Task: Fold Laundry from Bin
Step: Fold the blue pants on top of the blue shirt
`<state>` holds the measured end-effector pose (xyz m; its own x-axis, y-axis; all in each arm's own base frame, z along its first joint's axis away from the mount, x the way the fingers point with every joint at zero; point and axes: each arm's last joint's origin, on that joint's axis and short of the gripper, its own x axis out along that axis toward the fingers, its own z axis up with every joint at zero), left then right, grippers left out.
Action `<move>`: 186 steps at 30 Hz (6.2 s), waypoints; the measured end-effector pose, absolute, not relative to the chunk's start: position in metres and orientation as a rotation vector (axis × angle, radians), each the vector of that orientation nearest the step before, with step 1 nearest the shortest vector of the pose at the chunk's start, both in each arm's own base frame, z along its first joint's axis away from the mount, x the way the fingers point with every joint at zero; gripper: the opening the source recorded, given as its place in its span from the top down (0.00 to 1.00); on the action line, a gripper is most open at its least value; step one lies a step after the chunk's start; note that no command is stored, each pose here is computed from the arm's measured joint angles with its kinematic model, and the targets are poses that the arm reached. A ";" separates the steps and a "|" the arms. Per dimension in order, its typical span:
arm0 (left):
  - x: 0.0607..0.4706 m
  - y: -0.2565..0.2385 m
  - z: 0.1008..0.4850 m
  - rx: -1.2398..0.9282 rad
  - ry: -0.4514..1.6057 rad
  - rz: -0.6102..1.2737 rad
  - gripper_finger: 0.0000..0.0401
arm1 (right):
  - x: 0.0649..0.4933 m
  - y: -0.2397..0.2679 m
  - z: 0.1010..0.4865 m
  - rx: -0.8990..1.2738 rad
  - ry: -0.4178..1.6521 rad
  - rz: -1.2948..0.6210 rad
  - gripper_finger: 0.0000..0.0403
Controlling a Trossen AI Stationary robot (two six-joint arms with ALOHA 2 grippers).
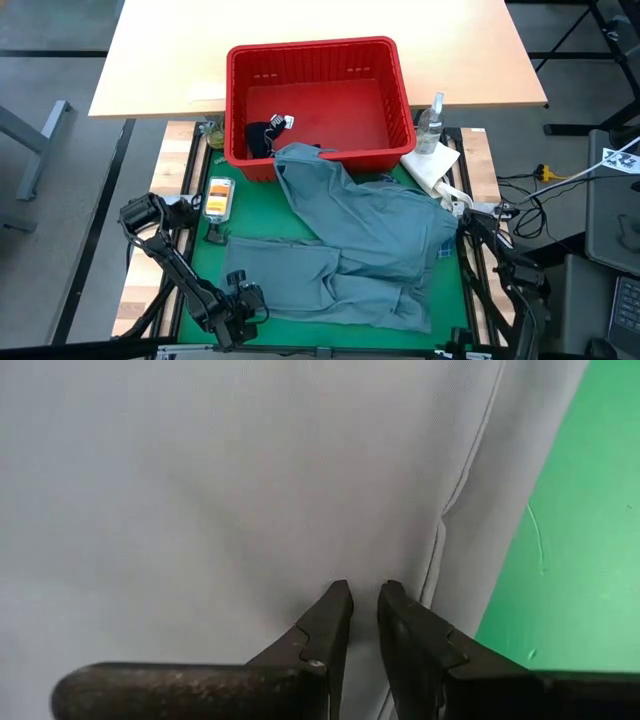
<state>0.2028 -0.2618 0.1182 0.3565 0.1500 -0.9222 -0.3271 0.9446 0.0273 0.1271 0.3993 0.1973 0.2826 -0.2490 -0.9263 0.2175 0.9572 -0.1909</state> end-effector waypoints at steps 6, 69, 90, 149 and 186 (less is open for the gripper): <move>0.203 -0.262 0.118 -0.172 1.154 0.312 0.85 | 0.136 0.400 0.174 -0.066 1.259 -0.382 0.58; 0.197 -0.262 0.129 -0.229 1.293 0.255 0.85 | 0.138 0.410 0.196 0.019 1.366 -0.320 0.92; 0.195 -0.263 0.140 -0.308 1.327 0.206 0.85 | 0.146 0.415 0.195 0.042 1.483 -0.192 0.74; 0.127 -0.235 0.238 -0.643 1.170 0.376 0.60 | 0.222 0.360 0.238 -0.424 1.198 -0.051 0.62; 0.121 -0.171 0.137 -0.838 1.216 0.878 0.60 | 0.266 0.347 0.236 -0.532 1.264 0.273 0.62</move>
<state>0.1211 -0.1710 0.1365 0.1263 0.1100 -0.9859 -0.9013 0.4279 -0.0678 0.2664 0.3470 0.2357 0.2914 -0.0930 -0.9521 -0.4772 0.8484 -0.2290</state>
